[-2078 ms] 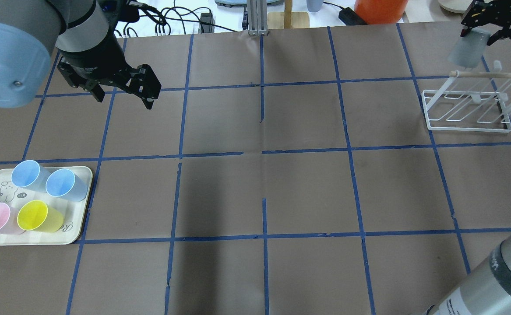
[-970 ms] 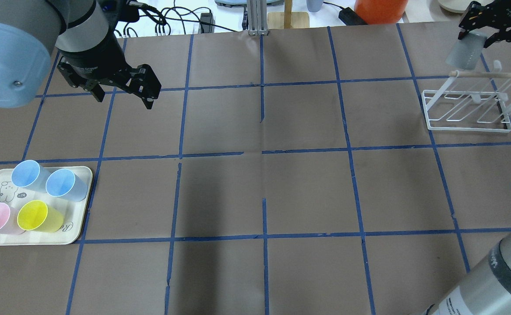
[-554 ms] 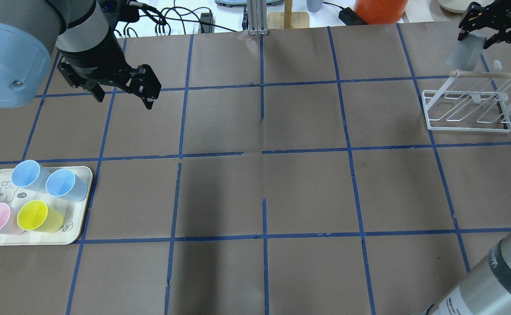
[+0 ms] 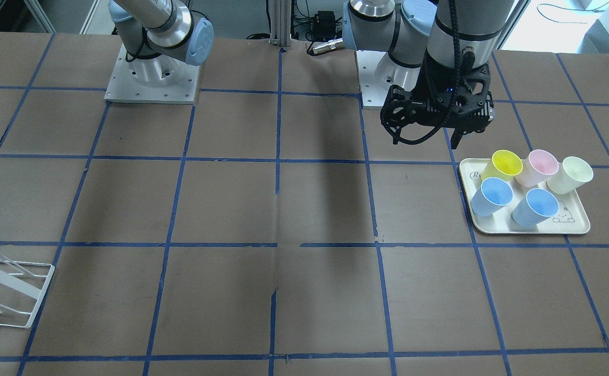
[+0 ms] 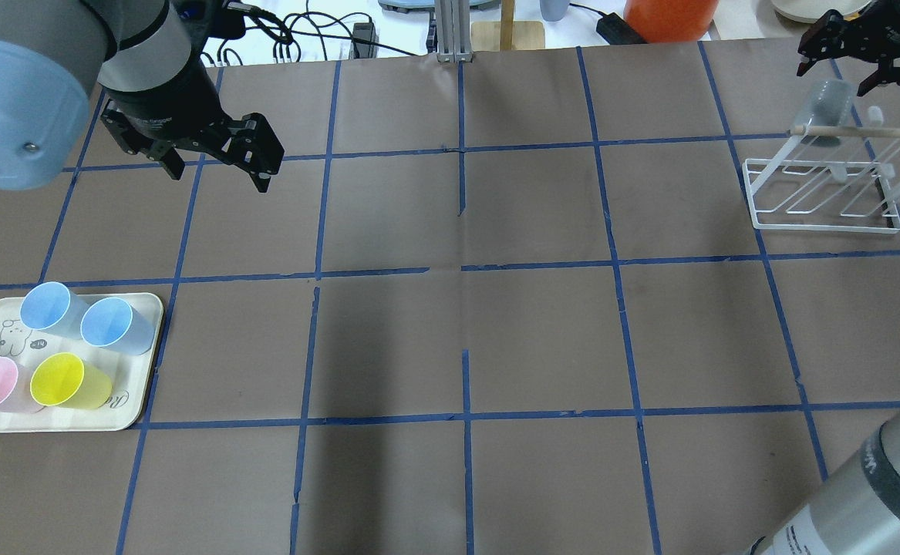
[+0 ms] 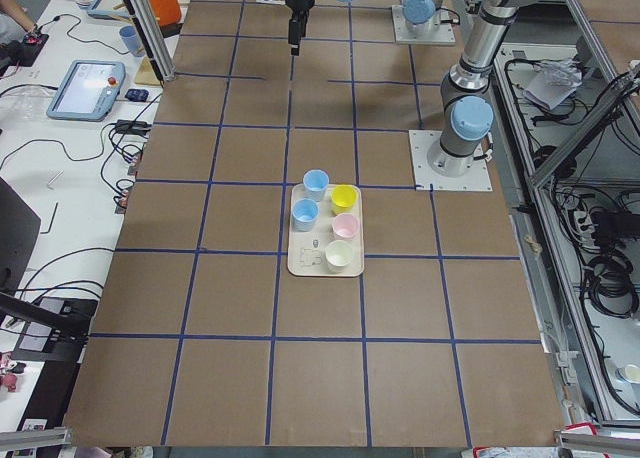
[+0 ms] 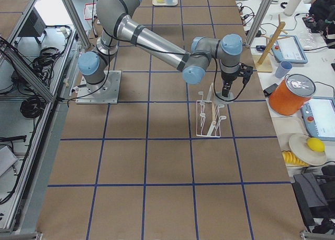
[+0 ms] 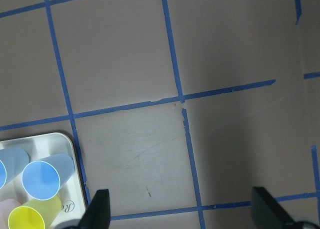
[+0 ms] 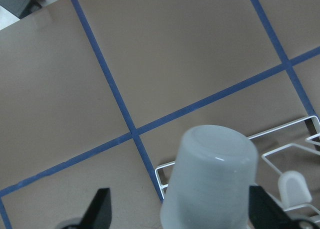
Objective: Transfer IKEA cup to right arm and place on rack
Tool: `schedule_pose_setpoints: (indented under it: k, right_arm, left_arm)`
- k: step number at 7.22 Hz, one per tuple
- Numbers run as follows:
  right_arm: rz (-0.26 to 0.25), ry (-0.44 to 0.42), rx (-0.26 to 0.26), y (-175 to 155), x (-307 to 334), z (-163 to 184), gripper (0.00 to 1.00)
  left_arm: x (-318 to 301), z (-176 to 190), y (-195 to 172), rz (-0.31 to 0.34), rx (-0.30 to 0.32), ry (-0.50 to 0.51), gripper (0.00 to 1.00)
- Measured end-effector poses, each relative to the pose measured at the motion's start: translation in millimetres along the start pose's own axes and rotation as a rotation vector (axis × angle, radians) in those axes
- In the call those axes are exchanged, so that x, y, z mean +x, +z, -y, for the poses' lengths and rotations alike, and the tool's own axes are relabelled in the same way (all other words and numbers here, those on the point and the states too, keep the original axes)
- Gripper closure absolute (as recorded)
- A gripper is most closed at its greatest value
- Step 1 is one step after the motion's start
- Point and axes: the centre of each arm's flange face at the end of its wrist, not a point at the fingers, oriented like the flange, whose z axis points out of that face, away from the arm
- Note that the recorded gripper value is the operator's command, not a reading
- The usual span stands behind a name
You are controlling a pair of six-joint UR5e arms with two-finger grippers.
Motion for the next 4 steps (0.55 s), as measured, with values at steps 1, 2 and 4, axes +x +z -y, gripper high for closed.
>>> schedule_pose_setpoints:
  k: [1,2,4]
  right_arm:
    - [-0.002,0.001,-0.013,-5.8,-0.5,-0.5,0.00]
    - [-0.015,-0.002,-0.016,-16.4,-0.5,-1.8,0.00]
    - [-0.084,-0.014,-0.013,-59.5,-1.9,-9.5,0.00]
  left_arm:
    - [0.0,0.0,0.0,0.000,0.000,0.000,0.00]
    - [0.0,0.0,0.0,0.000,0.000,0.000,0.00]
    - [0.0,0.0,-0.1,0.000,0.001,0.000,0.00]
